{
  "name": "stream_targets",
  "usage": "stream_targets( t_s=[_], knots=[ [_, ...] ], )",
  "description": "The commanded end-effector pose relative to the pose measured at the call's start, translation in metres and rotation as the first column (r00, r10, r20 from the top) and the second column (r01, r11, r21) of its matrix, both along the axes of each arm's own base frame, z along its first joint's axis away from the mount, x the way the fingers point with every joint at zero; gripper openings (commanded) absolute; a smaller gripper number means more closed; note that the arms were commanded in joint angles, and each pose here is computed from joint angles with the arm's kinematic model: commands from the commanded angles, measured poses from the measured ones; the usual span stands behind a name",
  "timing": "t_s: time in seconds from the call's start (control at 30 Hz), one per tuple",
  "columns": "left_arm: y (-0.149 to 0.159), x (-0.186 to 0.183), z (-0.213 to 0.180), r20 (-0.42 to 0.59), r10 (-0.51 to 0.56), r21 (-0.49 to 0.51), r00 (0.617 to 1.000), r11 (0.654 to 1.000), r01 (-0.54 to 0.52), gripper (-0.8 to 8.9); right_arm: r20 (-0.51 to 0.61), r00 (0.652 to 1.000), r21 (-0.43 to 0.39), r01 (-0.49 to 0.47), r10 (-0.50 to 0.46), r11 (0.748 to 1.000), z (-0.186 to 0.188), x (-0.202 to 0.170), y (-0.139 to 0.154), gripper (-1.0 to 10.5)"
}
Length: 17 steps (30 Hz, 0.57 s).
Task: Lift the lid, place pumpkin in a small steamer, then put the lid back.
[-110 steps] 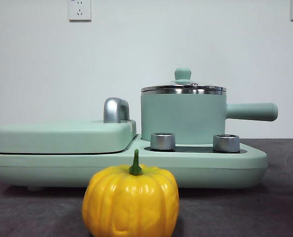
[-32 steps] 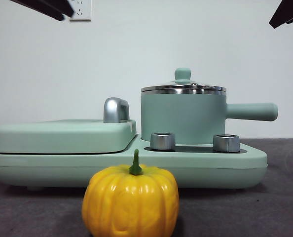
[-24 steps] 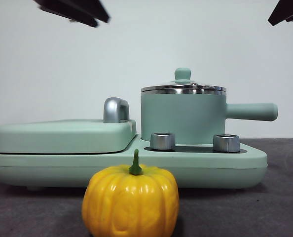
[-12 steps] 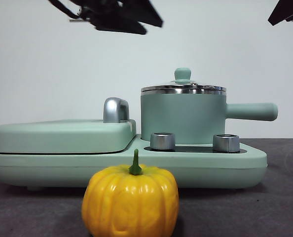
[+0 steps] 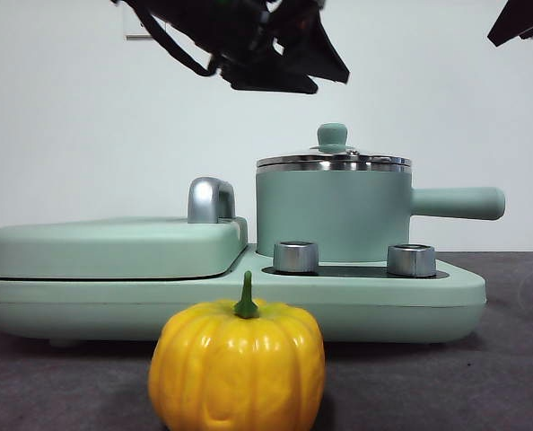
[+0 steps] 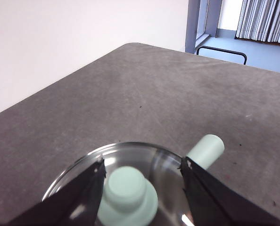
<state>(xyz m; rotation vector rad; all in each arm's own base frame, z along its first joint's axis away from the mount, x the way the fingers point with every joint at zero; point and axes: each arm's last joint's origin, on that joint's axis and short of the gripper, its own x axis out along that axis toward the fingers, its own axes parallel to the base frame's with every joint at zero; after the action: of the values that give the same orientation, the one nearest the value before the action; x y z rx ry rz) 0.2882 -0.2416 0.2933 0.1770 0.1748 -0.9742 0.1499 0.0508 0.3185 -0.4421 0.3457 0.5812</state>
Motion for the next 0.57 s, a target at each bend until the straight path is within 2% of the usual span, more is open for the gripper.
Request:
stream_targets(
  t_s=[0.03, 0.57],
  knots=[
    [-0.012, 0.008, -0.001, 0.001, -0.013, -0.007, 1.0, 1.0, 0.013, 2.6, 0.016, 1.0, 0.019, 0.0, 0.0, 1.0, 0.007, 0.001, 0.001, 3.1],
    [-0.028, 0.028, -0.031, -0.051, -0.005, 0.037, 0.999, 0.999, 0.007, 2.58, 0.016, 1.0, 0.019, 0.0, 0.0, 1.0, 0.007, 0.001, 0.001, 3.1]
  ],
)
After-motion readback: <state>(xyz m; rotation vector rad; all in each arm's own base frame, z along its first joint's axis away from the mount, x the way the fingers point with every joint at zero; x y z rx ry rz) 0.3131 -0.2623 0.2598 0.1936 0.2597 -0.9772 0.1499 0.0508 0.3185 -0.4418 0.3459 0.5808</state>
